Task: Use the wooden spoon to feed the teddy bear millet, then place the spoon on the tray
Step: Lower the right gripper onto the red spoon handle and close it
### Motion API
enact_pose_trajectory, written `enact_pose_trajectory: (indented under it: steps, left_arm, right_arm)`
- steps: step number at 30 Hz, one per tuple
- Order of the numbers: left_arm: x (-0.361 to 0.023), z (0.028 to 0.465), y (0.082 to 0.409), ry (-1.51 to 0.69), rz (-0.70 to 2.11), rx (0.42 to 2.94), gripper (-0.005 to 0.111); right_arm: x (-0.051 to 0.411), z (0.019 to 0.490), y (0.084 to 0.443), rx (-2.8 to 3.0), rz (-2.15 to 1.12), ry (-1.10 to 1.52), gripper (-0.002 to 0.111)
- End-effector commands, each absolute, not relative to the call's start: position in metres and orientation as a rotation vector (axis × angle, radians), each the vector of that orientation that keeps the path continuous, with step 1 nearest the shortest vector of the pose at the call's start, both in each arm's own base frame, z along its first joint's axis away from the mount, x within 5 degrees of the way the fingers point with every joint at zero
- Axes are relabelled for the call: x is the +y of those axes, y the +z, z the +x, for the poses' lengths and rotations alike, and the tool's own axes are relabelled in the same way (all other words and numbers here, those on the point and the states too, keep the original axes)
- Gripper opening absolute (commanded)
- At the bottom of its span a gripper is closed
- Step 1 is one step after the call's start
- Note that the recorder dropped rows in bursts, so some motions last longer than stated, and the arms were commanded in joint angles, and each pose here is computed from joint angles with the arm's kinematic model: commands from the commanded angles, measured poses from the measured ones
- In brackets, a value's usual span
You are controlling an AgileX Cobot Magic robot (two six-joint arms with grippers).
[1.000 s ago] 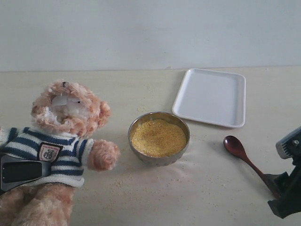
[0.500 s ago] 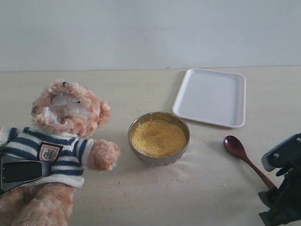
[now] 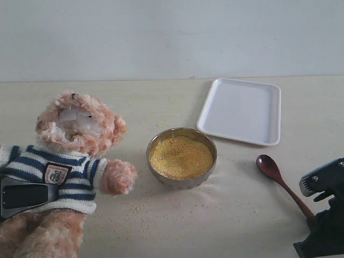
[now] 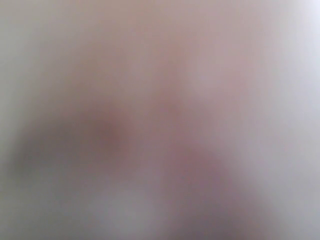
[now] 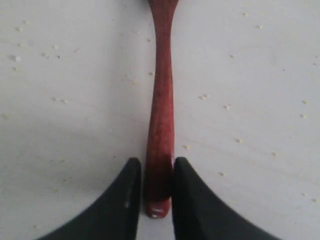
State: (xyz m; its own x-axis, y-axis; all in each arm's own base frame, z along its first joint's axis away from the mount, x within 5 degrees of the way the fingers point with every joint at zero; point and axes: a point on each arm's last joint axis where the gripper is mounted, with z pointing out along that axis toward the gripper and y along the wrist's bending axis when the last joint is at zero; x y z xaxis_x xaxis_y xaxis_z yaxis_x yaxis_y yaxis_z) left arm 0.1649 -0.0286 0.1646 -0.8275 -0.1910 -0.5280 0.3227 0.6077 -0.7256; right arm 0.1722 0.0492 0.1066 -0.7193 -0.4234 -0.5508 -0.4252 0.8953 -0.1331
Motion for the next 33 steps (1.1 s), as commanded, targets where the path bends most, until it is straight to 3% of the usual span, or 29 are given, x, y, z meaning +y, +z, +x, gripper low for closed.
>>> enact_pose_trajectory:
  steps: [1, 24, 33]
  left_arm:
    - [-0.029, 0.165, 0.167, -1.192, 0.101, 2.234, 0.005]
    - [-0.029, 0.165, 0.167, -1.192, 0.101, 2.234, 0.005]
    - [-0.029, 0.165, 0.167, -1.192, 0.101, 2.234, 0.005]
  right_arm:
    - [0.049, 0.174, 0.107, 2.475, -0.589, 0.008, 0.004]
    - [0.058, 0.19, 0.135, 2.586, -0.652, 0.045, 0.004]
    - [0.057, 0.19, 0.146, 2.519, -0.654, 0.039, 0.054]
